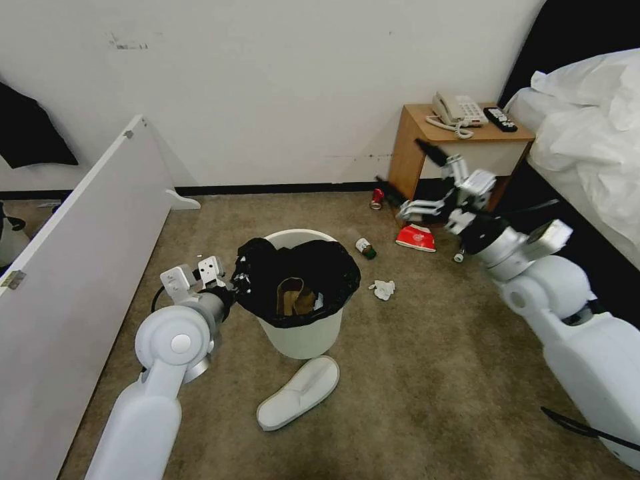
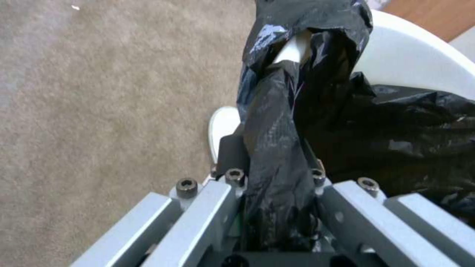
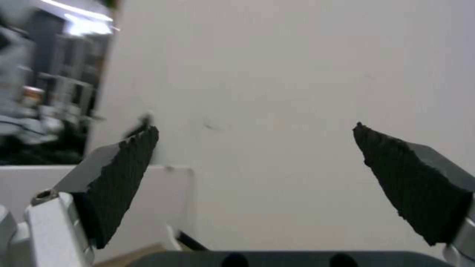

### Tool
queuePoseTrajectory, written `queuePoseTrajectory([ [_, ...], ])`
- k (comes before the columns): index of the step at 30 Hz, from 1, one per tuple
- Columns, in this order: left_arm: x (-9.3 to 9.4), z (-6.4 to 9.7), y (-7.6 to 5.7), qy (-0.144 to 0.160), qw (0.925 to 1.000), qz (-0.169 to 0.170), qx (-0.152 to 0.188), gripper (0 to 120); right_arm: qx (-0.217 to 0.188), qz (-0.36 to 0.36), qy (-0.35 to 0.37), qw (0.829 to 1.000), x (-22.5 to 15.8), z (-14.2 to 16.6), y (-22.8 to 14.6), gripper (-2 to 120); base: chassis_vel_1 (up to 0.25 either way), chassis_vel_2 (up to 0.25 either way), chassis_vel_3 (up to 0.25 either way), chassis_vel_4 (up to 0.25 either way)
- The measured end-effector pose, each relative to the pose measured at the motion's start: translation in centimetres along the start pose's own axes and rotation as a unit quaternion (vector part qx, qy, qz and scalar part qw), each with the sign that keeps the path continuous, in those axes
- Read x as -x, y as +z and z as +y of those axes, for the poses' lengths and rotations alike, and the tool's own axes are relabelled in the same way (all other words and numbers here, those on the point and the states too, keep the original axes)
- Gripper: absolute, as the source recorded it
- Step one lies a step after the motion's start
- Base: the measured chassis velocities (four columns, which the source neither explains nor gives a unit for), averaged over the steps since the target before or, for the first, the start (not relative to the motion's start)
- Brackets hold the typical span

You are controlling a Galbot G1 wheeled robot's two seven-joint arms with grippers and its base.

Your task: Pick up the trash bin, then pick up the garbage from the floor and place it into the trash bin.

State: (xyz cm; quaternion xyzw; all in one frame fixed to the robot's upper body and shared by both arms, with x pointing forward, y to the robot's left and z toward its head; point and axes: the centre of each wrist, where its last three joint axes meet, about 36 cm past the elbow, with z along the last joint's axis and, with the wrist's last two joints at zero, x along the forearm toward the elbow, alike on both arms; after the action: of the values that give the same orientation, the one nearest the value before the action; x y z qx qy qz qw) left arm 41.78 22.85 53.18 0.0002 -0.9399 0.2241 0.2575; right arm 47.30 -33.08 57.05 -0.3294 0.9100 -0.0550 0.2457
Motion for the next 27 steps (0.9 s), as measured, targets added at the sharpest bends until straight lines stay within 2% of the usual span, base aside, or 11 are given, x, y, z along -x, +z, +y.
queuePoseTrajectory([
  [3, -0.4, 0.1, -0.3, -0.001, 1.0, -0.007, 0.001, 5, 0.004, 0.033, 0.028, 0.999, -0.8, -0.5, 0.4, 100, 0.0, 0.0, 0.0, 0.0],
  [5, -0.8, 0.3, -0.7, -0.003, 0.9999, -0.014, 0.001, 5, -0.014, 0.112, 0.067, 0.991, -1.8, -0.7, 1.4, 100, 0.0, 0.0, 0.0, 0.0],
  [6, -0.8, 0.3, -0.7, -0.003, 0.9999, -0.014, 0.001, 5, -0.014, 0.112, 0.067, 0.991, -1.8, -0.7, 1.4, 100, 0.0, 0.0, 0.0, 0.0],
  [8, -1.0, 0.4, -0.9, -0.003, 0.9998, -0.018, 0.0, 5, -0.018, 0.17, 0.087, 0.982, -2.5, -0.5, 2.5, 100, 0.0, 0.0, 0.0, 0.0],
  [9, -1.0, 0.4, -0.9, -0.003, 0.9998, -0.018, 0.0, 5, -0.018, 0.17, 0.087, 0.982, -2.5, -0.5, 2.5, 100, 0.0, 0.0, 0.0, 0.0],
  [10, -1.1, 0.5, -1.0, -0.003, 0.9998, -0.02, -0.002, 5, -0.014, 0.218, 0.097, 0.971, -2.9, 0.2, 3.6, 100, 0.0, 0.0, 0.0, 0.0],
  [11, -1.1, 0.5, -1.0, -0.003, 0.9998, -0.02, -0.002, 5, -0.014, 0.218, 0.097, 0.971, -2.9, 0.2, 3.6, 100, 0.0, 0.0, 0.0, 0.0],
  [13, -1.3, 0.5, -1.2, -0.001, 0.9997, -0.023, -0.003, 5, -0.003, 0.272, 0.088, 0.958, -3.3, 1.7, 5.4, 100, 0.0, 0.0, 0.0, 0.0],
  [18, -1.5, 0.5, -1.2, -0.001, 0.9997, -0.023, -0.004, 5, 0.009, 0.317, 0.075, 0.945, -3.4, 3.9, 7.6, 100, 0.0, 0.0, 0.0, 0.0],
  [21, -1.7, 0.7, -1.4, -0.001, 0.9997, -0.025, -0.005, 5, 0.02, 0.37, 0.088, 0.925, -3.3, 6.1, 9.4, 100, 0.0, 0.0, 0.0, 0.0],
  [27, -1.8, 0.7, -1.4, 0.0, 0.9997, -0.025, -0.006, 5, 0.026, 0.41, 0.072, 0.909, -3.9, 8.1, 11.3, 100, 0.0, 0.0, 0.0, 0.0],
])
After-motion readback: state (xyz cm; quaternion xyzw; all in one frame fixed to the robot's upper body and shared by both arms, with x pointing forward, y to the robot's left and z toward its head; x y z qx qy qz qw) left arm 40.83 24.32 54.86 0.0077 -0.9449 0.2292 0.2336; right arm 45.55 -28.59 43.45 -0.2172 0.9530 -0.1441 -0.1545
